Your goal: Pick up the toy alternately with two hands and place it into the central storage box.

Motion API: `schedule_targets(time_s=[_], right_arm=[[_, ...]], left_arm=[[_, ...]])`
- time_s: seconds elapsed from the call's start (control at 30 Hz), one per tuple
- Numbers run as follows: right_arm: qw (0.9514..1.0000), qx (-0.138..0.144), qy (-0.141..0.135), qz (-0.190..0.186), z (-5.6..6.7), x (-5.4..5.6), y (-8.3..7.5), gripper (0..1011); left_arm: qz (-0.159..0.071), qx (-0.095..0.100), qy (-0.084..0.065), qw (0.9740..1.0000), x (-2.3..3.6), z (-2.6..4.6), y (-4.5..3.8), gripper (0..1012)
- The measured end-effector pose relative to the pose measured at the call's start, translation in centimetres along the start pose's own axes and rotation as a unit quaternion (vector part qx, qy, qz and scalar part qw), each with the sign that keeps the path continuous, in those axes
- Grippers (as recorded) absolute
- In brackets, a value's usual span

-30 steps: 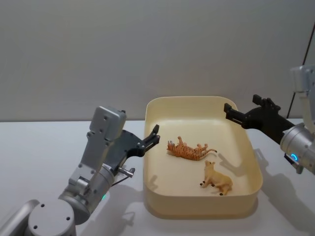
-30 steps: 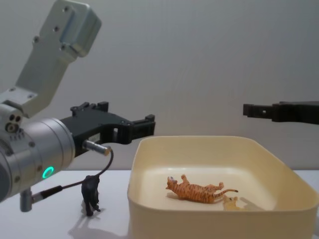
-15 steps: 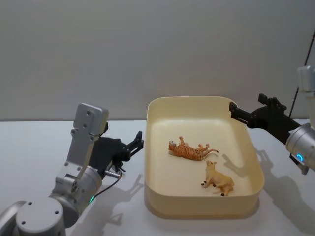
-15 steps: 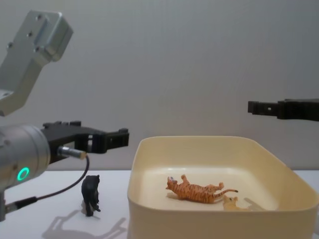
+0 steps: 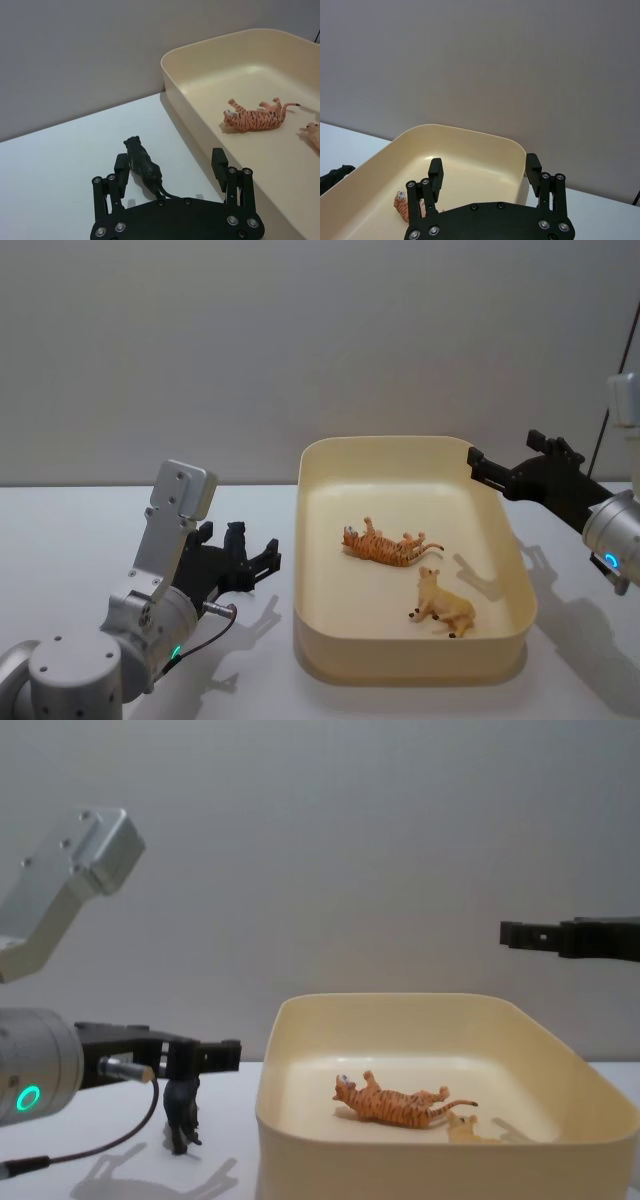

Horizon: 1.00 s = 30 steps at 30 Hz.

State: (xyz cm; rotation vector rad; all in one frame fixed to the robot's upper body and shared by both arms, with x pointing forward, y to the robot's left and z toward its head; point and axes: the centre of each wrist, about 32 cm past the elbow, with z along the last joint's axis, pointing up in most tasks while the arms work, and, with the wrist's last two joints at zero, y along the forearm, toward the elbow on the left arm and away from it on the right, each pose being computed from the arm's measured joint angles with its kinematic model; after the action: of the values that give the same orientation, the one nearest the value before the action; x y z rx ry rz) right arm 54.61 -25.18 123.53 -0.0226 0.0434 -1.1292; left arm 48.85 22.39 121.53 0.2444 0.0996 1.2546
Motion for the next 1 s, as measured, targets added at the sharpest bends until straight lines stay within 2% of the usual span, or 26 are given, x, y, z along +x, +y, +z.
schedule_targets(time_s=[0.23, 0.37, 0.5, 0.7, 0.9, 1.0], right_arm=[[1.0, 0.001, 0.0, -0.001, 0.0, 0.0, 0.0, 1001], [1.0, 0.001, 0.0, -0.001, 0.0, 0.0, 0.0, 1001], [1.0, 0.001, 0.0, -0.001, 0.0, 0.0, -0.1, 1001], [1.0, 0.001, 0.0, -0.001, 0.0, 0.0, -0.1, 1001], [1.0, 0.001, 0.0, -0.001, 0.0, 0.0, -0.1, 1001], [1.0, 0.001, 0.0, -0.001, 0.0, 0.0, -0.1, 1001]], left_arm=[[0.007, 0.036, 0.006, 0.9993, 0.43, 0.07, -1.22, 1001], [0.011, 0.049, 0.01, 0.9987, 0.49, 0.06, -1.85, 1001], [0.022, 0.064, 0.018, 0.9976, 0.49, 0.05, -2.84, 1001], [0.032, 0.076, 0.028, 0.9962, 0.52, 0.04, -4.15, 1001], [0.04, 0.083, 0.038, 0.9951, 0.44, -0.03, -5.8, 1001], [0.041, 0.083, 0.04, 0.9949, 0.4, -0.04, -6.2, 980]])
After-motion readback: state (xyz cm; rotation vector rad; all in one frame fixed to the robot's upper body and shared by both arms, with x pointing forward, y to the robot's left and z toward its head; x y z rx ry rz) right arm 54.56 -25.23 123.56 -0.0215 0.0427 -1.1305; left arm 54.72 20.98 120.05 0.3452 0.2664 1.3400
